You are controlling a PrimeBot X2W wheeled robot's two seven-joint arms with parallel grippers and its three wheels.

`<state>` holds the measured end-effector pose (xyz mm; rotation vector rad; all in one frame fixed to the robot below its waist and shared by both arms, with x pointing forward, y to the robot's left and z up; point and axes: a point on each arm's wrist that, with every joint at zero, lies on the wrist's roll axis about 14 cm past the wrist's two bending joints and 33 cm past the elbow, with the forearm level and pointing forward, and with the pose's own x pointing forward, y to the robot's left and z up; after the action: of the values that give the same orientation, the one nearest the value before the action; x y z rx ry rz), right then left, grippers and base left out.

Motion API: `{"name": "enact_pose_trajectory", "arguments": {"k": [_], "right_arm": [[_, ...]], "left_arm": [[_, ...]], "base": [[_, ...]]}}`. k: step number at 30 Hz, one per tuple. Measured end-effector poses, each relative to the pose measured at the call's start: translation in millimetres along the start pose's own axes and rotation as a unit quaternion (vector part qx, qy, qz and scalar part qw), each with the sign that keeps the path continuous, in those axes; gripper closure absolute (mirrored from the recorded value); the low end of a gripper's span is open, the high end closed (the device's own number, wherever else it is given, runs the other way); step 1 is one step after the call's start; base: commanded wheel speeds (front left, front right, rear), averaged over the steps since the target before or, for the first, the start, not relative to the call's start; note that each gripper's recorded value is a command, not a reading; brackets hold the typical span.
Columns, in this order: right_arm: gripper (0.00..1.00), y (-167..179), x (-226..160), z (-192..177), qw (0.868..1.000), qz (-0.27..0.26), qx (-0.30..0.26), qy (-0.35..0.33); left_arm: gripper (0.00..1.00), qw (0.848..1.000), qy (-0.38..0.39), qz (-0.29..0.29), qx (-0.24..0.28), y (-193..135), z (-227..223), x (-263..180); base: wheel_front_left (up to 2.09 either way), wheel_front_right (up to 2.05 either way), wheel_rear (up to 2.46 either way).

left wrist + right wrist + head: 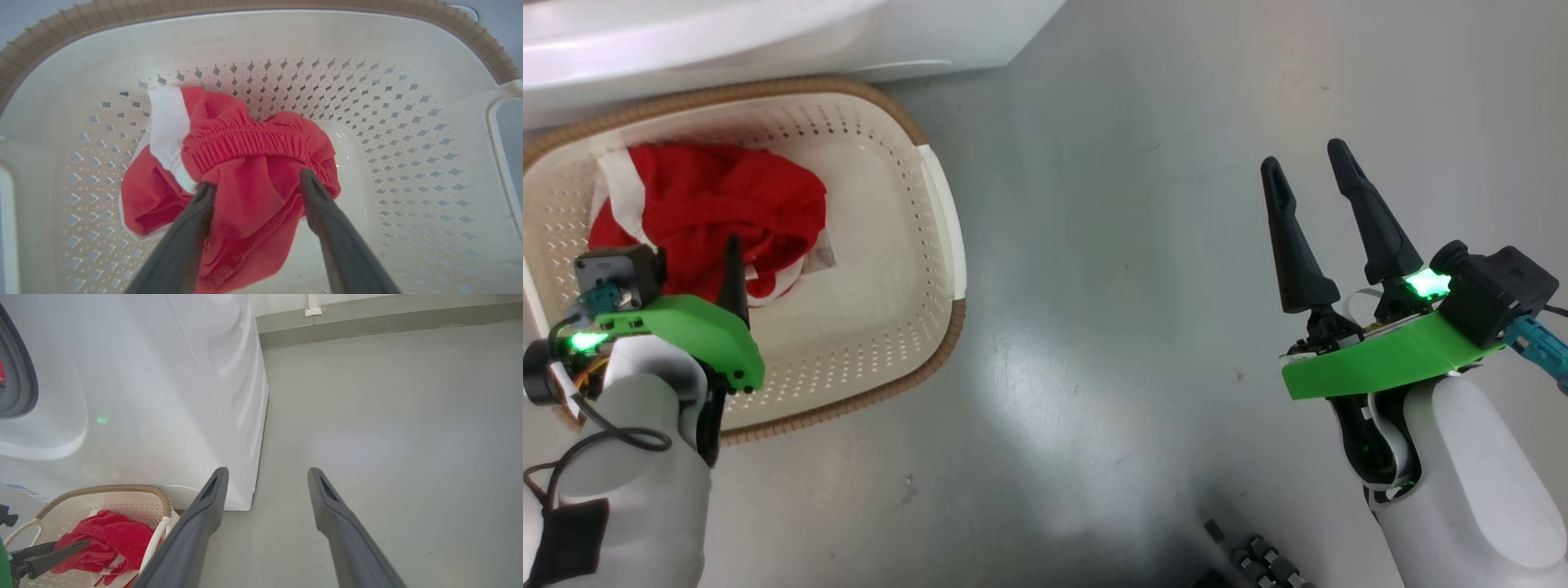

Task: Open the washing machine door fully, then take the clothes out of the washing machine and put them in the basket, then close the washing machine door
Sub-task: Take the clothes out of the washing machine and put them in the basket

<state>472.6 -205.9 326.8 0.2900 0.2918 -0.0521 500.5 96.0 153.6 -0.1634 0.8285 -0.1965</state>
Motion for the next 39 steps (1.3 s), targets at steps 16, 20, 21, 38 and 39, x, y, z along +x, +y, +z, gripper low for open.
{"name": "enact_pose_trajectory", "arguments": {"k": [16,20,21,38,39], "right_arm": [[0.0,11.4,-8.1,36.0,0.999,0.017,-0.004,-0.037],[0.0,13.8,-15.2,41.2,0.999,0.02,-0.003,-0.041],[0.0,14.4,-16.4,43.1,0.999,0.021,-0.004,-0.042],[0.0,25.0,-47.9,69.6,0.997,0.039,-0.009,-0.066],[0.0,25.5,-50.7,71.1,0.997,0.04,-0.009,-0.068]], "left_arm": [[0.0,0.998,-0.046,0.017,-0.024,3.4,34.4,-34.4],[0.0,0.997,-0.07,0.019,-0.026,2.6,49.0,-46.2],[0.0,0.997,-0.075,0.019,-0.026,2.4,51.9,-49.6],[0.0,0.98,-0.197,0.028,-0.018,5.3,115.6,-121.0],[0.0,0.978,-0.204,0.028,-0.018,4.5,118.3,-126.5]], "base": [[0.0,0.0,0.0],[0.0,0.0,0.0],[0.0,0.0,0.0],[0.0,0.0,0.0],[0.0,0.0,0.0]]}}
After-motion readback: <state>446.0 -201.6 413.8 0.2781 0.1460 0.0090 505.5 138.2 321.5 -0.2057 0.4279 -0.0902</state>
